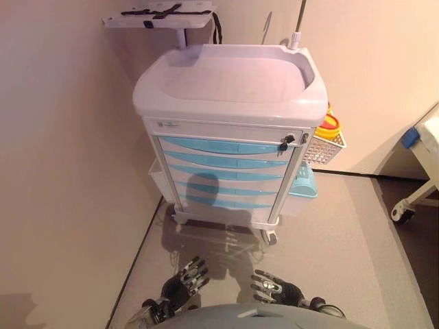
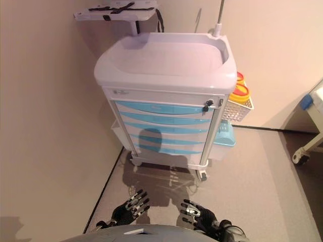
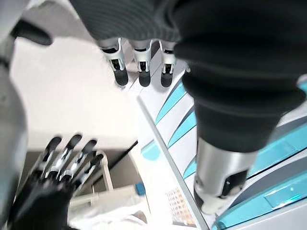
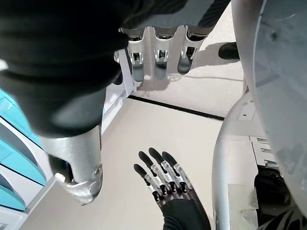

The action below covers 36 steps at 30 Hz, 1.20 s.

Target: Open the drawer and pick up the medicine

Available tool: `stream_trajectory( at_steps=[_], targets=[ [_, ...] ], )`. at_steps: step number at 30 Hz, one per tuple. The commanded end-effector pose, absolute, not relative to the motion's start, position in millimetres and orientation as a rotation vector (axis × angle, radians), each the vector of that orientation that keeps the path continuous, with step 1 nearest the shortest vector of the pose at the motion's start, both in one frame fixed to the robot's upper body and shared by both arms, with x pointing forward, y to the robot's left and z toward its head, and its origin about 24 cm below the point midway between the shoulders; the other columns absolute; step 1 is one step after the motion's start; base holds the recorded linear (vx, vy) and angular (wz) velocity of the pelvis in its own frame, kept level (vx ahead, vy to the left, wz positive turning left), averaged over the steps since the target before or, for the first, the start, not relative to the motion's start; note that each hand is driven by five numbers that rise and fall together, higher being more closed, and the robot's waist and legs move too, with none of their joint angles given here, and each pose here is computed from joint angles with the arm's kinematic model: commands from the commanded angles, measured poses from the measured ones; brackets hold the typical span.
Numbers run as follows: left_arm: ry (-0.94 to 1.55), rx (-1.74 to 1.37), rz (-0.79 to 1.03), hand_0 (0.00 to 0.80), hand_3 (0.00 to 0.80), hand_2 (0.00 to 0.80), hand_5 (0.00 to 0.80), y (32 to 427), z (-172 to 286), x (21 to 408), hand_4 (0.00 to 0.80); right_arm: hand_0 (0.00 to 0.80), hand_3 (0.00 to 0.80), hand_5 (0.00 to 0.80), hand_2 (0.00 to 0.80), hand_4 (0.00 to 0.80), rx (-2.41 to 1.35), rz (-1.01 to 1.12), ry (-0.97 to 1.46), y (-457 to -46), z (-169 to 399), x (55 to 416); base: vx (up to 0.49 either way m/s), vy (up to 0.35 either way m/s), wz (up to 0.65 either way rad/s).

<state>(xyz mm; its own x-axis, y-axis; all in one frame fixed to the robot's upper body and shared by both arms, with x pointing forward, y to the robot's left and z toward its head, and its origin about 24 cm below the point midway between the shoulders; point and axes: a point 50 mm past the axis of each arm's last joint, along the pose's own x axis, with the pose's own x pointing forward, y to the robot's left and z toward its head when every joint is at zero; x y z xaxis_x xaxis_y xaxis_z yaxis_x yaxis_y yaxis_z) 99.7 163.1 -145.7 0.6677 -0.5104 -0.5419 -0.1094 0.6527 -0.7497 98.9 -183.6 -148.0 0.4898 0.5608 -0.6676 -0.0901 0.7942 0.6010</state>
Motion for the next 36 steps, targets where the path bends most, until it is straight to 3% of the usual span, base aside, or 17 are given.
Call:
stream_trajectory(
  at_steps=[1,14,26,36],
  targets=[
    [0.754,-0.953,-0.268,0.0,0.0,0.0,0.0,155.6,-139.9,125.4,0.0,0.0,0.0,0.0,0.0,0.0,0.563,0.438,0.917,-172.3,-142.7,124.2,0.049,0.02,-0.02],
    [0.658,-1.109,-0.214,0.0,0.0,0.0,0.0,155.9,-135.4,125.5,0.0,0.0,0.0,0.0,0.0,0.0,0.61,0.405,0.905,-174.2,-142.9,111.3,0.081,0.033,-0.01],
    [0.32,-1.447,-0.215,0.0,0.0,0.0,0.0,149.9,-91.3,204.4,0.0,0.0,0.0,0.0,0.0,0.0,0.622,0.362,0.767,-172.1,-127.0,146.8,-0.101,0.01,0.08],
    [0.15,-1.509,-0.209,0.0,0.0,0.0,0.0,159.1,-49.9,267.6,0.0,0.0,0.0,0.0,0.0,0.0,0.606,0.42,0.735,-169.1,-119.4,161.1,-0.032,-0.01,-0.07]
  ],
)
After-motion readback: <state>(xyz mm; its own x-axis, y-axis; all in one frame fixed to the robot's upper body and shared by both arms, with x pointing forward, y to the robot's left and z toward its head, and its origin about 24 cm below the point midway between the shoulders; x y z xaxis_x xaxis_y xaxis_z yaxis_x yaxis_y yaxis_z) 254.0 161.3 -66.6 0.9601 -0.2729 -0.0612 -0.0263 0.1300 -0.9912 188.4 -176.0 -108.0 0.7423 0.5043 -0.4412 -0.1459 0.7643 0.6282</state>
